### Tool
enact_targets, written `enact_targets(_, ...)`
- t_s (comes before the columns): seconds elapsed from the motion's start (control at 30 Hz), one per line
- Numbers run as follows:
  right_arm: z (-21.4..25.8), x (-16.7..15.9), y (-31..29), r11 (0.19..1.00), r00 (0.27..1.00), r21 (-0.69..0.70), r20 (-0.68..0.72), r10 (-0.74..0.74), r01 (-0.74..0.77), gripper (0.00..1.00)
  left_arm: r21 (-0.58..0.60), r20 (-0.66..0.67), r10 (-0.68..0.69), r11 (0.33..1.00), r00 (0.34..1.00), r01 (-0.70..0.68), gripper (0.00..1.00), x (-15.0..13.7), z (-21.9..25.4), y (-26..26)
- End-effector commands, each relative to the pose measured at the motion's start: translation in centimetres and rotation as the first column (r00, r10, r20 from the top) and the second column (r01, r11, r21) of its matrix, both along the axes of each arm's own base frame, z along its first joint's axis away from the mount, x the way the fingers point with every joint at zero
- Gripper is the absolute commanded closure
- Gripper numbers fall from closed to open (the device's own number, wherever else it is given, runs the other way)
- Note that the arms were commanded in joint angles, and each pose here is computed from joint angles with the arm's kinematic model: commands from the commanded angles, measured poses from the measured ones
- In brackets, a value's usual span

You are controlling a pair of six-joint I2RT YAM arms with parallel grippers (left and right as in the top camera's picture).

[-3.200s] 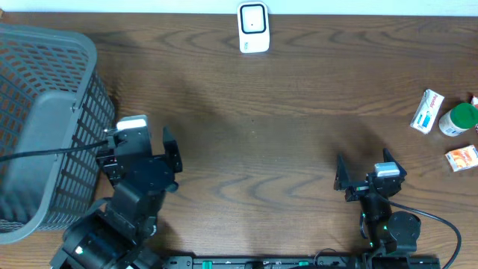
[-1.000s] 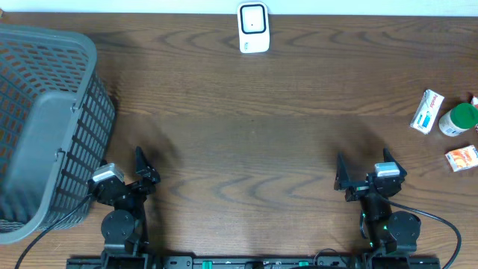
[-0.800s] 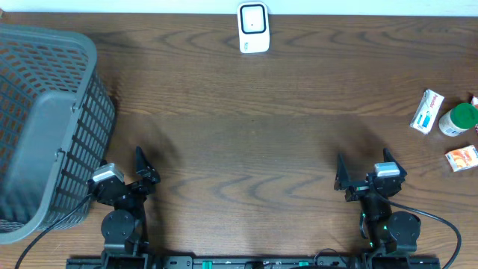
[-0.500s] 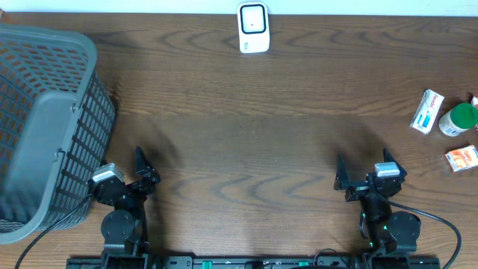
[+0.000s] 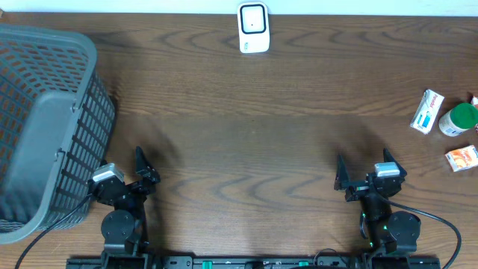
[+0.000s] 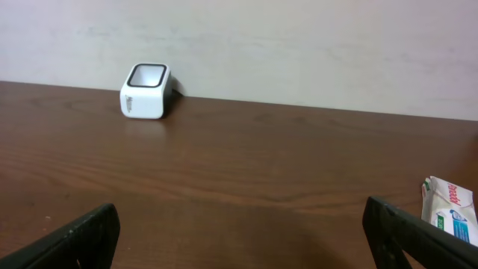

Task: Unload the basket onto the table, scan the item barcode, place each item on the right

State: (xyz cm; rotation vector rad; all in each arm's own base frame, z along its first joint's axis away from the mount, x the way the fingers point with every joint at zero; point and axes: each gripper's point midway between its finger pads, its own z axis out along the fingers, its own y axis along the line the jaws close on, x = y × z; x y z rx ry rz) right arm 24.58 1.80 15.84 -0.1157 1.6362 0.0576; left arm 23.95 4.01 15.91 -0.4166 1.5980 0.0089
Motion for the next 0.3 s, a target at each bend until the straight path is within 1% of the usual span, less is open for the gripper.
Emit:
enact_targets(0.0, -0.05, -0.02, 0.13, 1.000, 1.000, -0.012, 0.001, 0.005, -0.005, 0.01, 0.015, -0.056, -0.002, 1.000, 0.998, 0.003, 0.14, -0.06, -1.70, 0.01)
enact_targets(0.27, -0.05, -0.02, 0.13, 1.000, 1.000, -0.012, 0.001, 0.005, -0.005, 0.01, 0.015, -0.056, -0.002, 1.000, 0.998, 0.003, 0.14, -0.06, -1.70, 0.02)
